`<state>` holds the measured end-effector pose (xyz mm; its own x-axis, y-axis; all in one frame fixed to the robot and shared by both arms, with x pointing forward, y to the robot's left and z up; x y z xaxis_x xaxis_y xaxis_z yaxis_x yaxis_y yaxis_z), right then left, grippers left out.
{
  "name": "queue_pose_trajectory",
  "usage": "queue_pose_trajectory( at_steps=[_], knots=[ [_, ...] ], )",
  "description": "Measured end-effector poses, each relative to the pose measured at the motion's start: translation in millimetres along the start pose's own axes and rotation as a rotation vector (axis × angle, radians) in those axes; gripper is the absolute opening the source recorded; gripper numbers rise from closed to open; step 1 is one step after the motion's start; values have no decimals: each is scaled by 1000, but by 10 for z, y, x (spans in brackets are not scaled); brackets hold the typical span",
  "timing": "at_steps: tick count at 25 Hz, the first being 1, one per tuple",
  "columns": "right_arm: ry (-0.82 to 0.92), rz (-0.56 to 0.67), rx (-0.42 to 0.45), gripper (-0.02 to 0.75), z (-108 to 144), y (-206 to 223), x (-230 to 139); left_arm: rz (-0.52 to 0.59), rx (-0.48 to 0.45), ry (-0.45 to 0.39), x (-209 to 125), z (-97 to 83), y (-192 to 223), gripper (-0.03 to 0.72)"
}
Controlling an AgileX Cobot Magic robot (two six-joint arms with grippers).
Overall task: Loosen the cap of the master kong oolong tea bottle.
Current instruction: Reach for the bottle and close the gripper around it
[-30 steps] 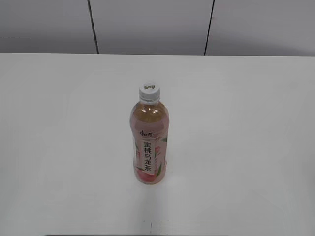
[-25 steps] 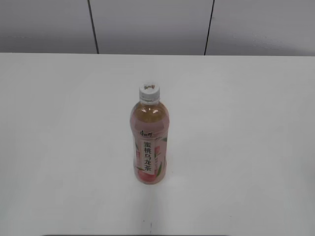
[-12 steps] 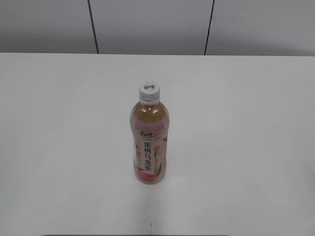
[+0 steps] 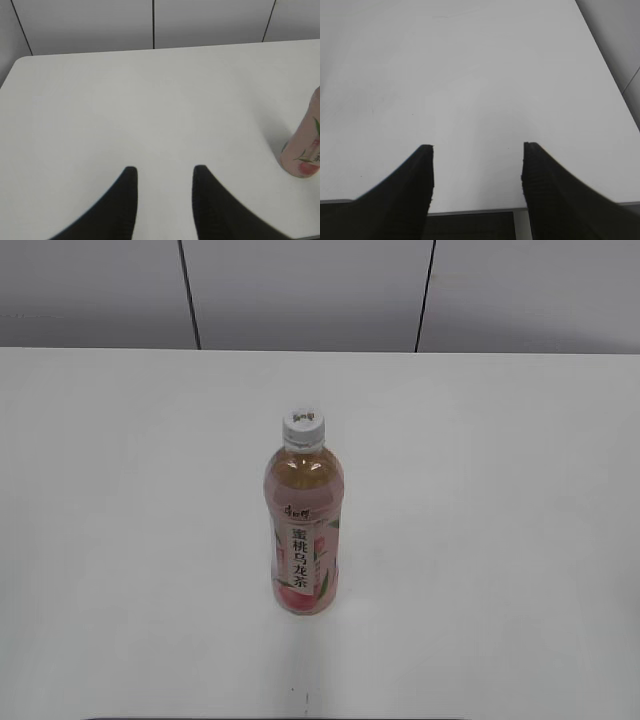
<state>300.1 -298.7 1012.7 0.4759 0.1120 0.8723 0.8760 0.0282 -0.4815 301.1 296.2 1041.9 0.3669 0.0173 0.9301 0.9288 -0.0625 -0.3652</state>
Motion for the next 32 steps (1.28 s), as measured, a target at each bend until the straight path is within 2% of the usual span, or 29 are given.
queue_pose_trajectory(
  at_steps=[9, 14, 17, 20, 24, 26, 29, 32],
  knots=[
    [0, 0, 0, 428, 0, 0, 0, -12, 0, 0, 27, -1, -13, 241],
    [0, 0, 0, 428, 0, 0, 0, -157, -5, 0, 346, -11, -8, 241],
    [0, 0, 0, 428, 0, 0, 0, -161, -5, -2, 500, -15, 154, 255],
    [0, 0, 0, 428, 0, 0, 0, -149, -9, -9, 644, -26, 384, 319],
    [0, 0, 0, 428, 0, 0, 0, -200, -10, -15, 897, -29, 682, 514],
    [0, 0, 0, 428, 0, 0, 0, -224, -11, -19, 1005, -29, 849, 585],
    [0, 0, 0, 428, 0, 0, 0, -273, -14, -40, 1165, -30, 1108, 596],
    [0, 0, 0, 428, 0, 0, 0, -310, -18, -103, 1267, -17, 1378, 594]
  ],
)
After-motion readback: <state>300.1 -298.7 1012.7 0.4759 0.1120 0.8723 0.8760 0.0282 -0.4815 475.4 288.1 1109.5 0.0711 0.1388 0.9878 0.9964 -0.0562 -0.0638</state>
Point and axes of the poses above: a point on each arm's last joint axis where the gripper is mounted, y pointing out along that axis toward the gripper, z along the wrist's bending axis when the last joint is at zero, x = y × z, the point moved 8 cm from there along y, pointing out along that axis toward the gripper, and after that the axes turned 3 degrees about -y, right-handed, at the moved point
